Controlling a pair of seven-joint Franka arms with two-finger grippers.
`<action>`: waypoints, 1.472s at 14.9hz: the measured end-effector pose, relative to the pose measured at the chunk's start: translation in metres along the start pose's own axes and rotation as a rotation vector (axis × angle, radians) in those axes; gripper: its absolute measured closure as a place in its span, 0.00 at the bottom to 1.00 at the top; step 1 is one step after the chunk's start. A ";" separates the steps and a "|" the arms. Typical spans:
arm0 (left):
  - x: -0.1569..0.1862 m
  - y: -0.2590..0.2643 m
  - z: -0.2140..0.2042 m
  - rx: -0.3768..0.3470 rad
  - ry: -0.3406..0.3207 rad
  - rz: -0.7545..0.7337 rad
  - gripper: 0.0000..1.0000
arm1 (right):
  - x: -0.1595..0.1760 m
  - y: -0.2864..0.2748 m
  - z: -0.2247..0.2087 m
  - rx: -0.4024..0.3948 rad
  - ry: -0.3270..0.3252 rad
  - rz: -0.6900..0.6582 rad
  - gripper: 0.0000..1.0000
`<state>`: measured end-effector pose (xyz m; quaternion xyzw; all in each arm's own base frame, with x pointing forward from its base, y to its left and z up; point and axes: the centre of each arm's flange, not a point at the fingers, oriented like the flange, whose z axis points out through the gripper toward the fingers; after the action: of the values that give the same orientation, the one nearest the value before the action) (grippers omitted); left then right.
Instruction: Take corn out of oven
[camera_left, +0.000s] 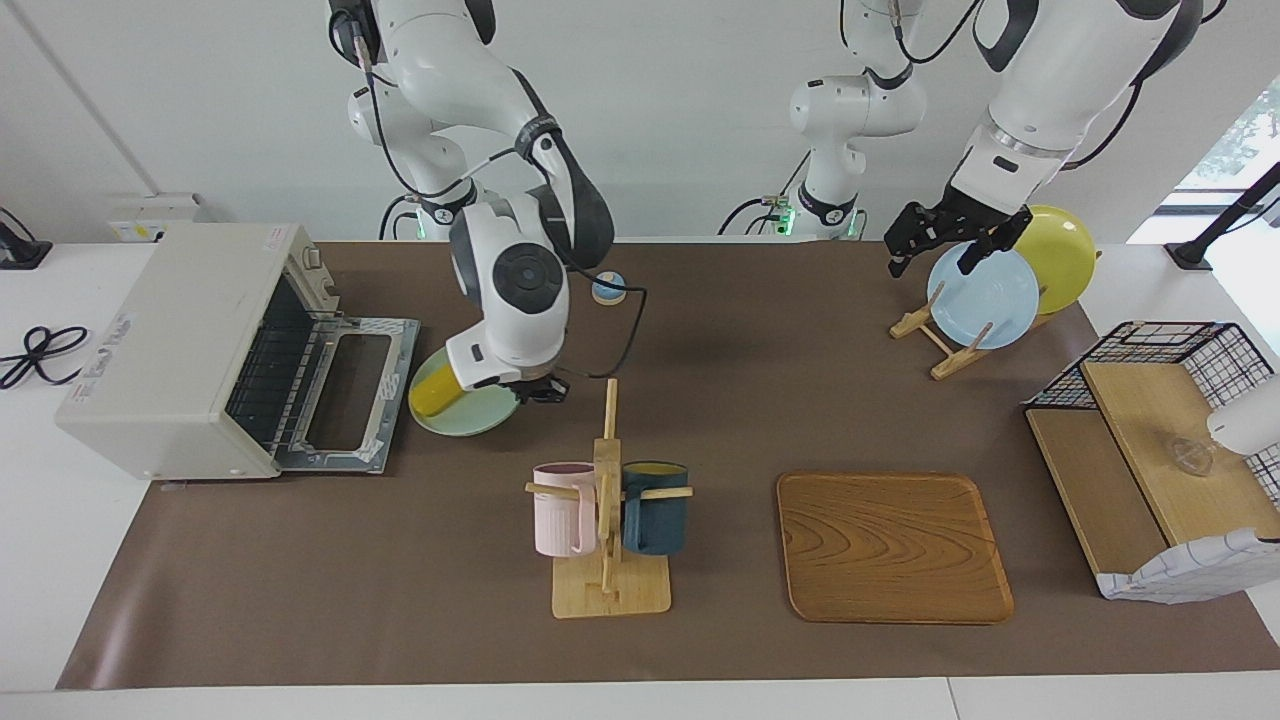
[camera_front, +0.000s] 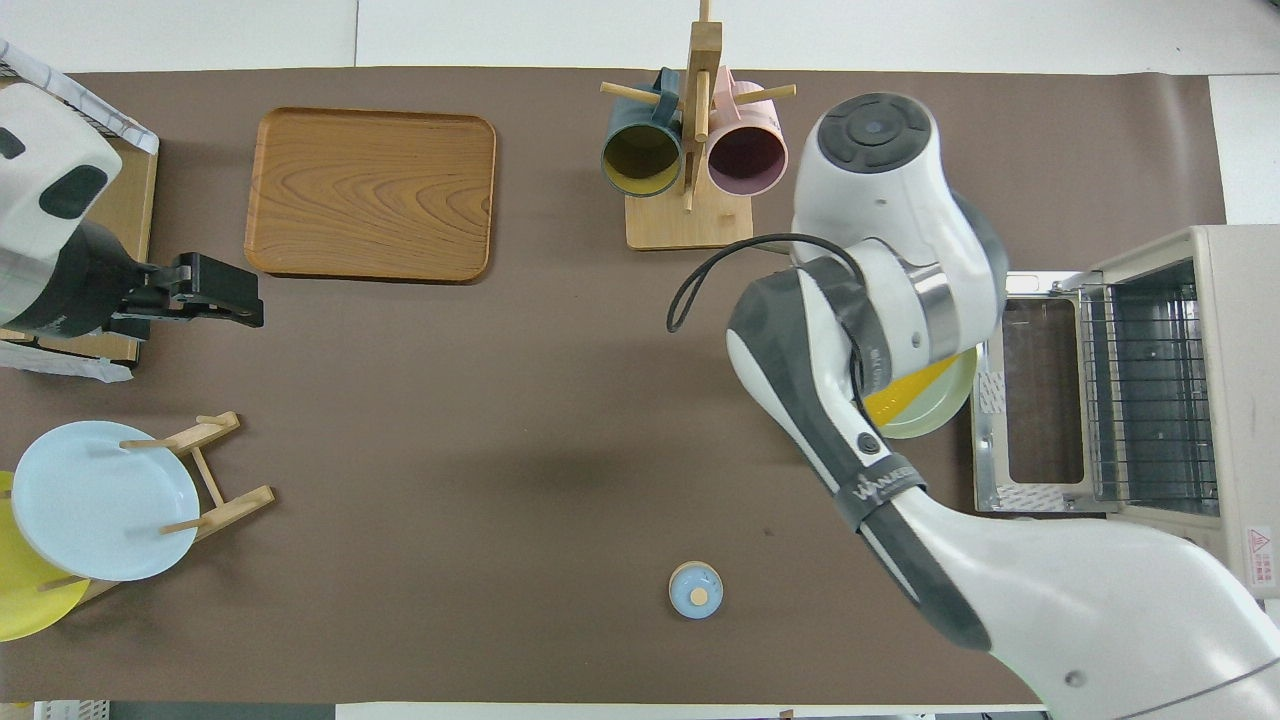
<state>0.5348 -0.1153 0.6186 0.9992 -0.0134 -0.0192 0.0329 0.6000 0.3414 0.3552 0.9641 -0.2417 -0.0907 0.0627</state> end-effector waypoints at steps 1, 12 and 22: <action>0.001 0.000 0.001 -0.002 0.001 0.005 0.00 | -0.020 -0.020 0.006 0.008 0.006 0.026 0.97; 0.005 0.012 0.011 -0.037 -0.017 0.056 0.00 | -0.055 -0.066 0.032 0.140 0.017 0.115 0.88; 0.001 0.061 0.029 -0.084 -0.026 0.150 0.00 | 0.066 0.099 -0.035 -0.020 0.088 -0.039 0.99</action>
<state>0.5330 -0.1779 0.5940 0.9928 -0.0877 -0.0301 0.0759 0.6199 0.2261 0.3965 0.9709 -0.2191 -0.0519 0.0812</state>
